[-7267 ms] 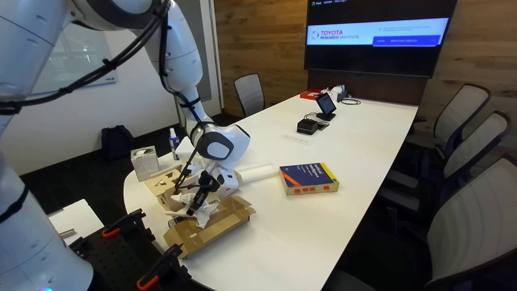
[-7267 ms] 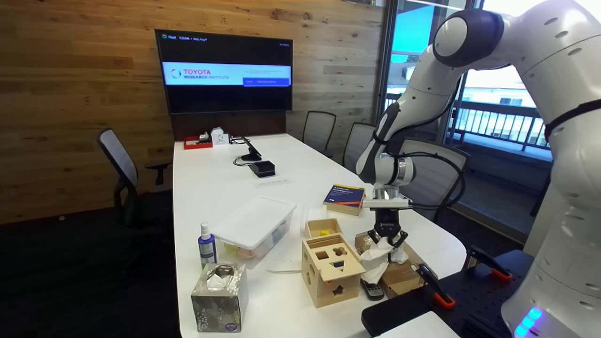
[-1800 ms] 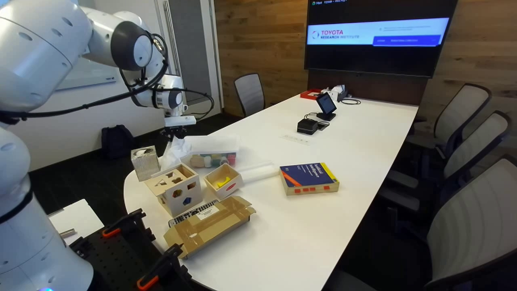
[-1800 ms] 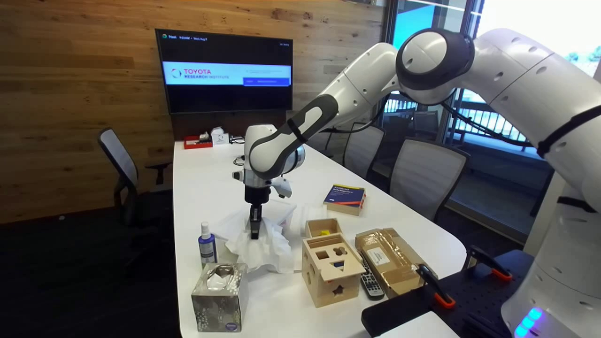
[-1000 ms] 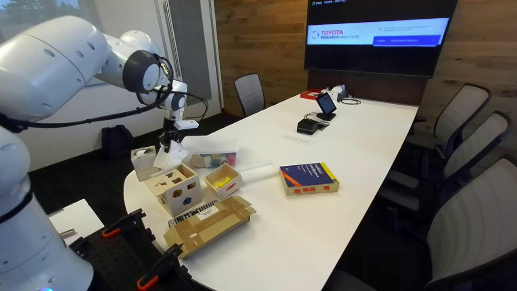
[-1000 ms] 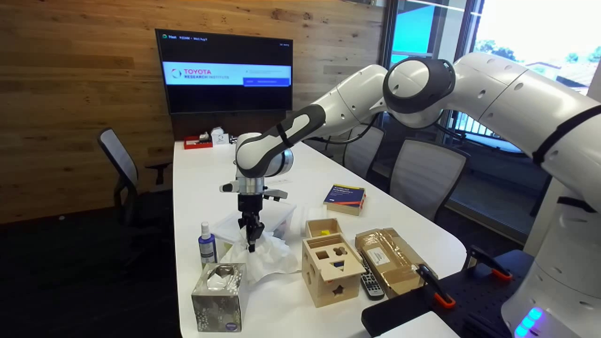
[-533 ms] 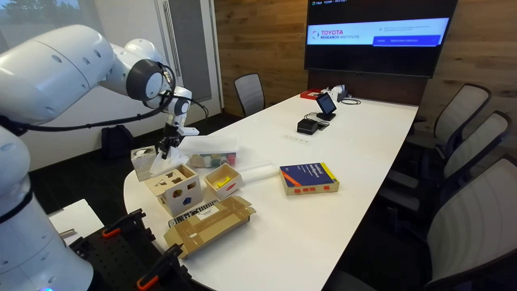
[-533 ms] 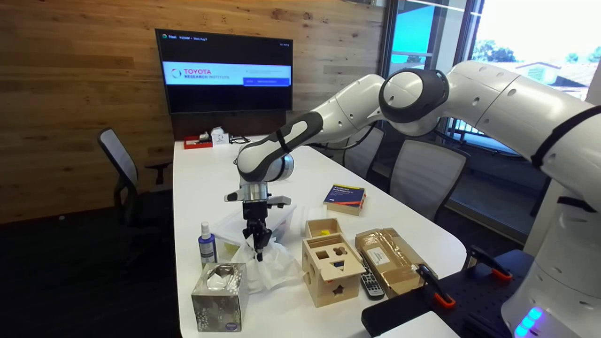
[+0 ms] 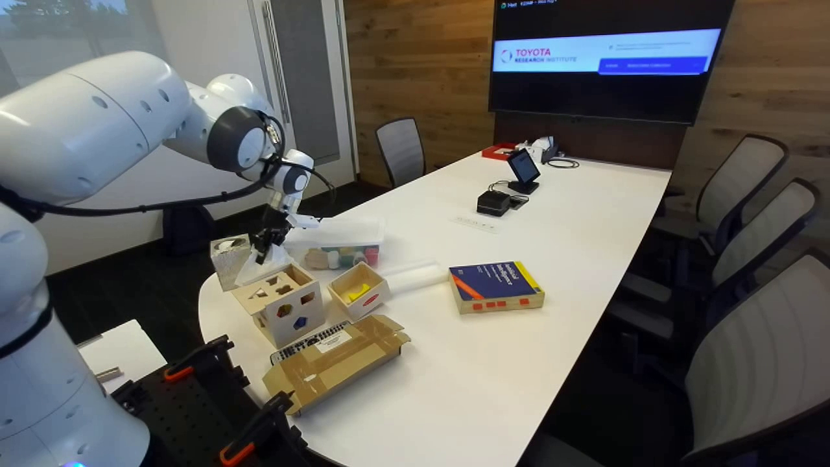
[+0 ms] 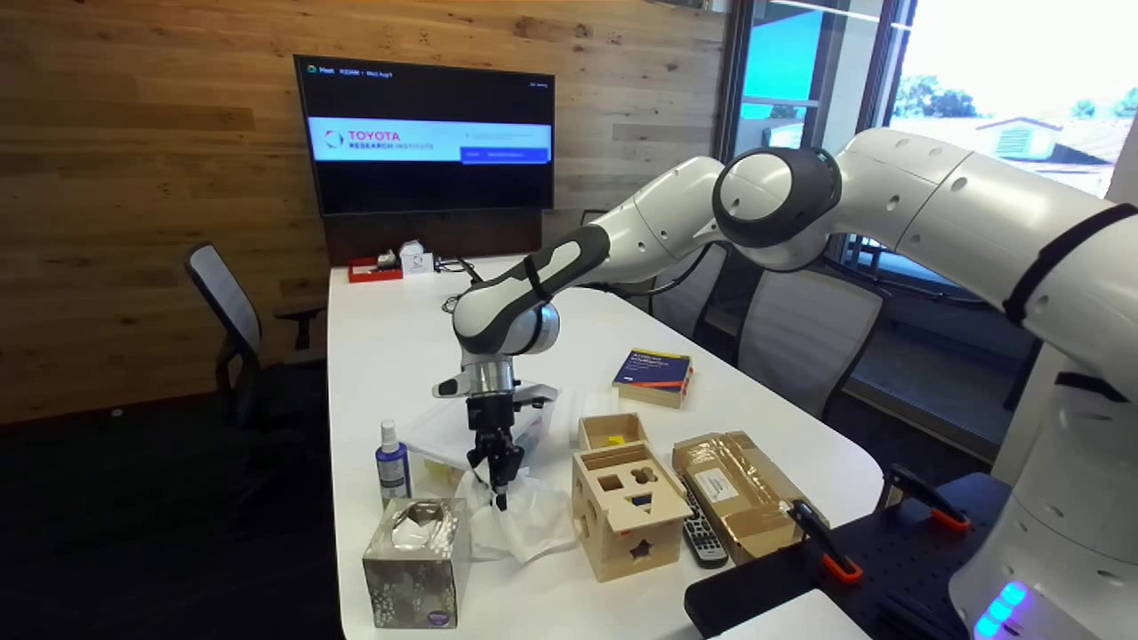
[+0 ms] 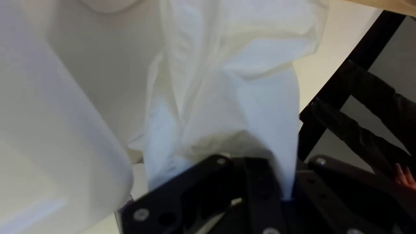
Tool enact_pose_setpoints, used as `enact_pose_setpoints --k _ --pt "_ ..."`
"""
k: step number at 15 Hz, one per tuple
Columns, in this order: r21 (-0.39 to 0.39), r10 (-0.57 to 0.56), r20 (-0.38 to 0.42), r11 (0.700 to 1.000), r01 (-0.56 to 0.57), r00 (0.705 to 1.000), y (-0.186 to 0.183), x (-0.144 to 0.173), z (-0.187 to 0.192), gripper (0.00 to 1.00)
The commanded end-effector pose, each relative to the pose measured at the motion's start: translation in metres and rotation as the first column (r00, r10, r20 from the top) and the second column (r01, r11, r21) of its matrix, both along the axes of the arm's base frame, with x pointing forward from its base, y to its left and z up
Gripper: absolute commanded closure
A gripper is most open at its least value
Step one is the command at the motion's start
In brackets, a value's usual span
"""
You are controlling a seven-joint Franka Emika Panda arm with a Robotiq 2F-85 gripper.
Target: Wipe the cardboard box with the napkin
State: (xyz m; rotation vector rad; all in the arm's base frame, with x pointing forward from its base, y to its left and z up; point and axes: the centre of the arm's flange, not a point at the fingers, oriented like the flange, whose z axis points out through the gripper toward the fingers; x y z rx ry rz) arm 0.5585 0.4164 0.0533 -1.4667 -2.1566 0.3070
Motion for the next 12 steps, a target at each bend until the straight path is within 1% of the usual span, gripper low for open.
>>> enact_pose_setpoints --k 1,2,6,8,9,10,12 --pt "0.035 0.020 -0.059 0.999 -0.018 0.998 -0.005 0.012 -0.002 1.00" --pt "0.041 0.030 -0.075 0.999 -0.027 0.997 -0.006 0.013 -0.004 1.00" --pt "0.012 0.038 -0.178 0.999 -0.036 0.983 -0.013 0.017 -0.011 1.00" --pt "0.007 0.040 -0.212 0.999 -0.040 0.976 -0.015 0.019 -0.012 1.00" --pt "0.005 0.034 -0.221 0.999 -0.034 0.975 -0.016 0.021 -0.012 0.74" --pt "0.003 0.032 -0.225 0.999 -0.032 0.974 -0.017 0.023 -0.012 0.73" --pt "-0.001 0.029 -0.225 1.000 -0.030 0.974 -0.019 0.027 -0.013 0.60"
